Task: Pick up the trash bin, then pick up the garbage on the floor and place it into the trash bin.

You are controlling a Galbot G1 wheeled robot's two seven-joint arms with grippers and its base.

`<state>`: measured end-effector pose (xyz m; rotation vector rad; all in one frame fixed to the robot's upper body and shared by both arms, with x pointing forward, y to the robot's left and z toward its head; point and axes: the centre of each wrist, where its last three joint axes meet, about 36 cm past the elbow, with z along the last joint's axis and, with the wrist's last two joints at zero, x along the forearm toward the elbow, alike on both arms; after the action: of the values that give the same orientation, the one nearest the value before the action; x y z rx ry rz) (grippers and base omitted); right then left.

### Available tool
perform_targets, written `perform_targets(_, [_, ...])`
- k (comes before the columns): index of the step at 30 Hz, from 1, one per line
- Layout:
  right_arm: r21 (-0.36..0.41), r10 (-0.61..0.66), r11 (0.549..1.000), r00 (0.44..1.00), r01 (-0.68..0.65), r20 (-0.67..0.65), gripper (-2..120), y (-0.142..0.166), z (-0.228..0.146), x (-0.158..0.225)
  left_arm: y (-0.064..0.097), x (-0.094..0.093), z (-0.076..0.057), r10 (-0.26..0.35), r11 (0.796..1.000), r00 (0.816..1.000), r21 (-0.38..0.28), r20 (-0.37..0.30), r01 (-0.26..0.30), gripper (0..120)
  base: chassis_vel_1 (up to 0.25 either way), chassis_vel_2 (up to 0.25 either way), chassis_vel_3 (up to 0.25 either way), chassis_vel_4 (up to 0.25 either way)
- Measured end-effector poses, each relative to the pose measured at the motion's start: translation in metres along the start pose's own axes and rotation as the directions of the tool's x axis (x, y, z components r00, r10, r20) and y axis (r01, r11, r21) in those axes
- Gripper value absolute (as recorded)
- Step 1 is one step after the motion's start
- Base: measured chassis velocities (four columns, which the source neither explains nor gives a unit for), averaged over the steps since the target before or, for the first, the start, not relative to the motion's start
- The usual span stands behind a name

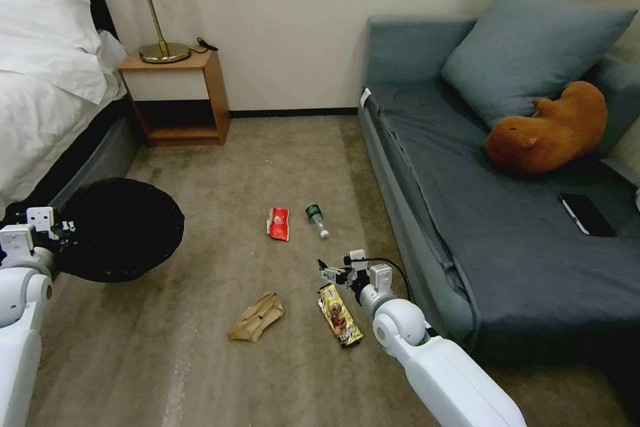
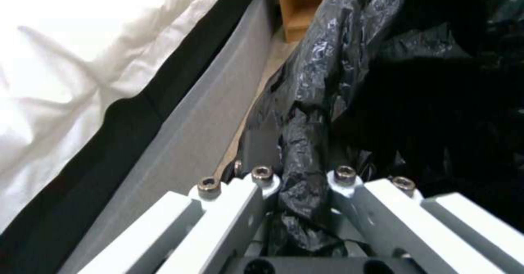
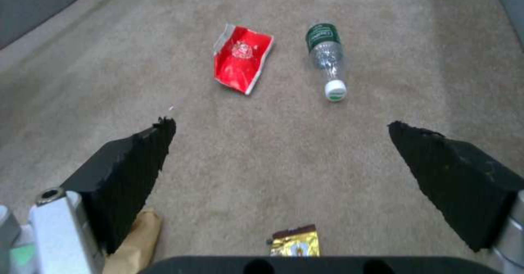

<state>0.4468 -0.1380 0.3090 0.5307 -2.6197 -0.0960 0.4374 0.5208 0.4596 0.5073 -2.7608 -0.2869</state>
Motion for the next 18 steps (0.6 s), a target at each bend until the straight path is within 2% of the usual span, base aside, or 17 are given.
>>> perform_targets(11, [0.029,0.010,1.000,1.000,-0.009,-0.024,100,-0.007,0.006,-0.005,0.001,0.003,0.001,0.004,1.000,1.000,0.005,0.010,-0.004,4,-0.075,0.080,0.079,-0.084])
perform_targets(18, [0.065,0.006,0.998,0.997,-0.001,-0.080,100,-0.012,0.009,-0.013,0.002,0.008,0.002,0.005,1.000,1.000,0.008,0.019,-0.005,4,0.000,0.000,0.000,0.000])
